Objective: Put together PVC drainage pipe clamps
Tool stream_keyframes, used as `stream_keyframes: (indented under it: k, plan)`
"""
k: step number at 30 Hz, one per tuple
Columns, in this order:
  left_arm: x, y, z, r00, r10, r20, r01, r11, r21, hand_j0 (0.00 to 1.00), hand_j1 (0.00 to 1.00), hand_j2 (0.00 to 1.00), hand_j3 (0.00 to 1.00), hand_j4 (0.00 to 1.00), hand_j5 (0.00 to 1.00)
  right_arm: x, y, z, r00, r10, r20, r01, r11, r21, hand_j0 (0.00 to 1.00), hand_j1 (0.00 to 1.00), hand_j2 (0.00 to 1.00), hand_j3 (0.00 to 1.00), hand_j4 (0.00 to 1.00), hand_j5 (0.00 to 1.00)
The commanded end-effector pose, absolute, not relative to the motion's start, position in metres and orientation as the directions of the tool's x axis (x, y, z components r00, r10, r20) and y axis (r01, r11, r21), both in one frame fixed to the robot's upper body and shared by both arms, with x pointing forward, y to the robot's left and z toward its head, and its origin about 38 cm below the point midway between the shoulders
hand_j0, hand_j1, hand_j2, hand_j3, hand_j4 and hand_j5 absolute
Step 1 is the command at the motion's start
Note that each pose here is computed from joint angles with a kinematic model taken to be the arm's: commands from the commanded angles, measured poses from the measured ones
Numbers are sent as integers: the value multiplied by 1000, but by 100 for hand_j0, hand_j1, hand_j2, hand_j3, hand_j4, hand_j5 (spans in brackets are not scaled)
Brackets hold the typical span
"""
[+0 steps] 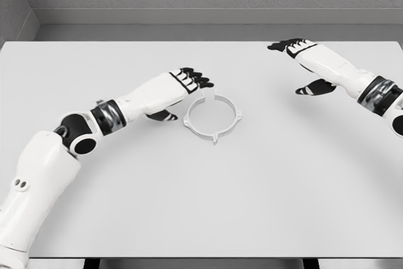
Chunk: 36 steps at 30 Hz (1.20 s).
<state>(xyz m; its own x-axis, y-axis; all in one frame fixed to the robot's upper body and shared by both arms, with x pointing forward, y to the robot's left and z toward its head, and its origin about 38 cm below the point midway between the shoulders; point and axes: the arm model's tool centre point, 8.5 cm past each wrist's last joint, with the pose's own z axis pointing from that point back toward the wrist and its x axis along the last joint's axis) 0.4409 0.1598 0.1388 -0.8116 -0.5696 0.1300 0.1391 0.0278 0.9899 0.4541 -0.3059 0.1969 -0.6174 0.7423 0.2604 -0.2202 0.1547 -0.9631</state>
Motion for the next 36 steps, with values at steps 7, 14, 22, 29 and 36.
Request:
stream_keyframes:
  k: [7,14,22,29,36]
  plan:
    - [439,153,134,-818,-561,129,148,13,989,100,100,100,100,100,100,453,-299,209,-638,730,246,-201,150,-968,100,100,100,100,100,100]
    - [436,148,129,-826,-552,116,147,-12,989,100,100,100,100,100,100,451,-302,202,-633,733,249,-215,143,-966,100,100,100,100,100,100]
    - [437,139,129,-829,-544,127,149,3,989,100,100,100,100,100,100,456,-316,196,-594,761,261,-227,153,-962,100,100,100,100,100,100]
    - [438,136,125,-826,-546,140,163,7,987,100,100,100,100,100,100,456,-309,197,-605,751,266,-226,158,-961,100,100,100,100,100,100]
    - [439,136,128,-826,-546,138,158,10,987,100,100,100,100,100,100,454,-307,201,-615,744,259,-219,155,-963,100,100,100,100,100,100]
